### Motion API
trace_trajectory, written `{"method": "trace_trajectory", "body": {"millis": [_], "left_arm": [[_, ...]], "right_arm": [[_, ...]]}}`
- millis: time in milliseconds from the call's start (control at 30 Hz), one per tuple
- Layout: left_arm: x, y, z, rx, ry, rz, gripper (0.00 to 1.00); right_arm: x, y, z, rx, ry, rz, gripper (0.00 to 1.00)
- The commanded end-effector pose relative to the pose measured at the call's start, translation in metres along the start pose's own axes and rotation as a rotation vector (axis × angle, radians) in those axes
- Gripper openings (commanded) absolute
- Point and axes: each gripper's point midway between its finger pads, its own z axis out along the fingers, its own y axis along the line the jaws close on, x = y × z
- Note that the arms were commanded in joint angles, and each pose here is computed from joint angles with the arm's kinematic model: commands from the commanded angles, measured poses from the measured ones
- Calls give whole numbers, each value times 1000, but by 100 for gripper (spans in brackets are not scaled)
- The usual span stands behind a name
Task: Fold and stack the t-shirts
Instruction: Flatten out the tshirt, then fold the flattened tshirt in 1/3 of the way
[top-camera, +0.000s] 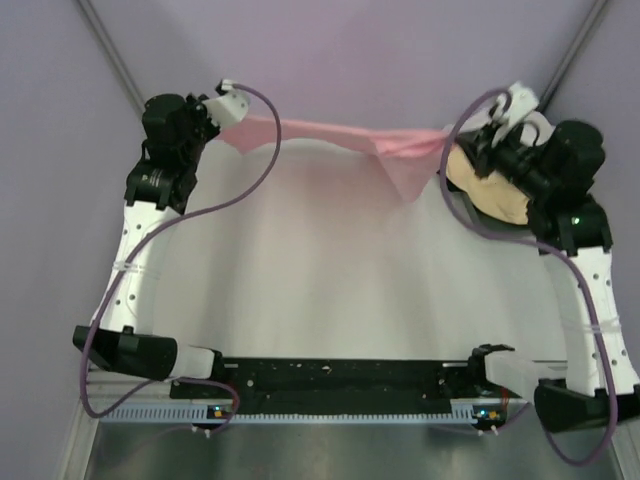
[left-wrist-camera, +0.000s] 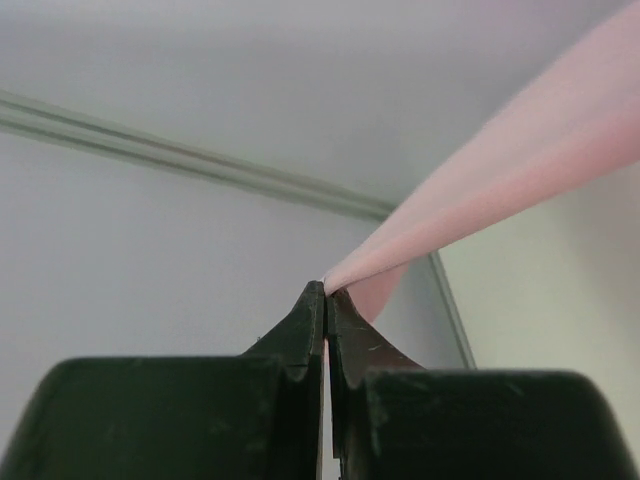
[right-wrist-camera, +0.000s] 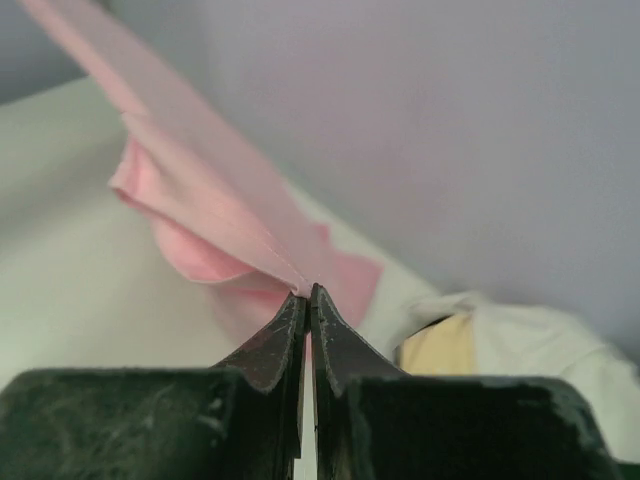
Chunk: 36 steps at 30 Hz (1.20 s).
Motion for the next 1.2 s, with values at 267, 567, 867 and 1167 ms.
{"method": "trace_trajectory", "body": {"millis": [267,567,867,1167], "left_arm": [[200,-245,-164,861,576,33,0],[264,-300,-225,1000,766,53,0],[247,-296,-160,863,624,20,0],[254,-308,-134,839,632,20,0]], "right_arm": [[182,297,-122,-787,551,544,0],[252,332,-172,-802,1006,732,0],[317,282,-113,-433,1129,695,0],[336,240,-57,-420,1067,373,0]]}}
